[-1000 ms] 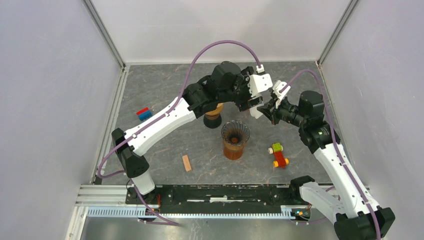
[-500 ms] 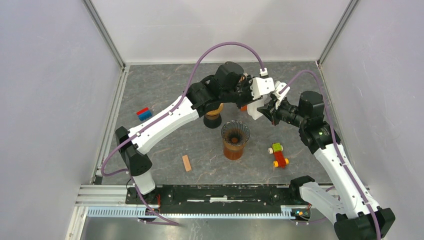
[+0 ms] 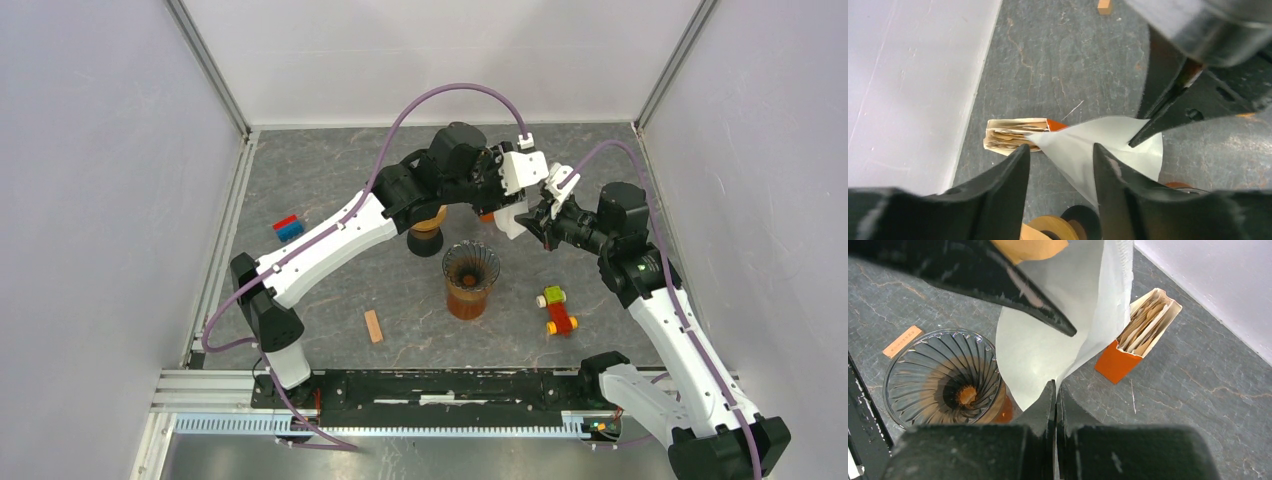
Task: Place the coffee filter in the dripper
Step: Pick up the coffee filter from the coffee filter holder.
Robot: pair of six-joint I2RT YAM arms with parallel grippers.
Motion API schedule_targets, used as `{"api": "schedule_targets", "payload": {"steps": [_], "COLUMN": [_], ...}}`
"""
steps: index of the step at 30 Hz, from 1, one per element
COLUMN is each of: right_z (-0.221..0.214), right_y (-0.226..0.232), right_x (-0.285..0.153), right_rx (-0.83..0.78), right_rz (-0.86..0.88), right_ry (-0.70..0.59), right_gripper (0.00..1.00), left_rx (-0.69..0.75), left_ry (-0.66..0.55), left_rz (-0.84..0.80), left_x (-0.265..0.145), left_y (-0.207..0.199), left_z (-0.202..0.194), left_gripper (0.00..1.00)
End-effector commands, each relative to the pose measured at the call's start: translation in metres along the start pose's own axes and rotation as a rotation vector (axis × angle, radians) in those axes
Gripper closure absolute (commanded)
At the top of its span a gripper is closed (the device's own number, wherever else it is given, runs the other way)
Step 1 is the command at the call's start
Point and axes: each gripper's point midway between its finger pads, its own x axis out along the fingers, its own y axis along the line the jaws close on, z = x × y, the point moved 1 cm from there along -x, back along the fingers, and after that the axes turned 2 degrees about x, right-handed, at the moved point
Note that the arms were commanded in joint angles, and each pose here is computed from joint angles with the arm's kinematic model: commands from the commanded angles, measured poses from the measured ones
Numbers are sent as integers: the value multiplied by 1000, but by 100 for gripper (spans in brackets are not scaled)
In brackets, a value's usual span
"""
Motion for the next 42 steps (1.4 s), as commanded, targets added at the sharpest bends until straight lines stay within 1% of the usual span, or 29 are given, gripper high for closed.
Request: {"api": "schedule_targets", "payload": {"steps": [1, 3, 7, 11, 14, 20, 23, 27, 30, 40, 42], "right_z": [9, 8, 6, 4, 2, -3, -4, -4, -3, -2, -2], "right_y": [-1, 0, 2, 2, 2, 3, 7, 7, 6, 1, 0], "right_x": [-2, -1, 0, 0, -2, -4, -4, -4, -4, -3, -2], "right_rx": [-37, -32, -30, -51, -76, -120, -125, -122, -119, -95, -86], "right_rz": [-12, -5, 9, 18, 21, 26, 46, 41, 36, 6, 2], "right_ry": [-31, -31, -30, -21, -5, 3, -3, -4, -5, -1, -3], "right_gripper": [100, 100, 100, 100, 100, 100, 100, 100, 100, 100, 100], "left_rx": [-17, -24, -10, 30, 80, 103, 96, 59, 39, -7, -27], "left_ry": [-43, -36, -33, -26, -29, -40, -56, -67, -66, -56, -59], "left_rz": [120, 142, 153, 147, 78, 7, -42, -58, -44, 0, 2], "left_x": [-14, -14, -10, -6, -5, -6, -7, -8, -10, -10, -10], "left_y": [23, 24, 22, 22, 12, 1, -6, -8, -5, -1, -1], "left_z": [17, 17, 17, 15, 15, 16, 19, 21, 19, 15, 16], "left_gripper": [35, 27, 20, 16, 13, 11, 18, 36, 45, 63, 69]}}
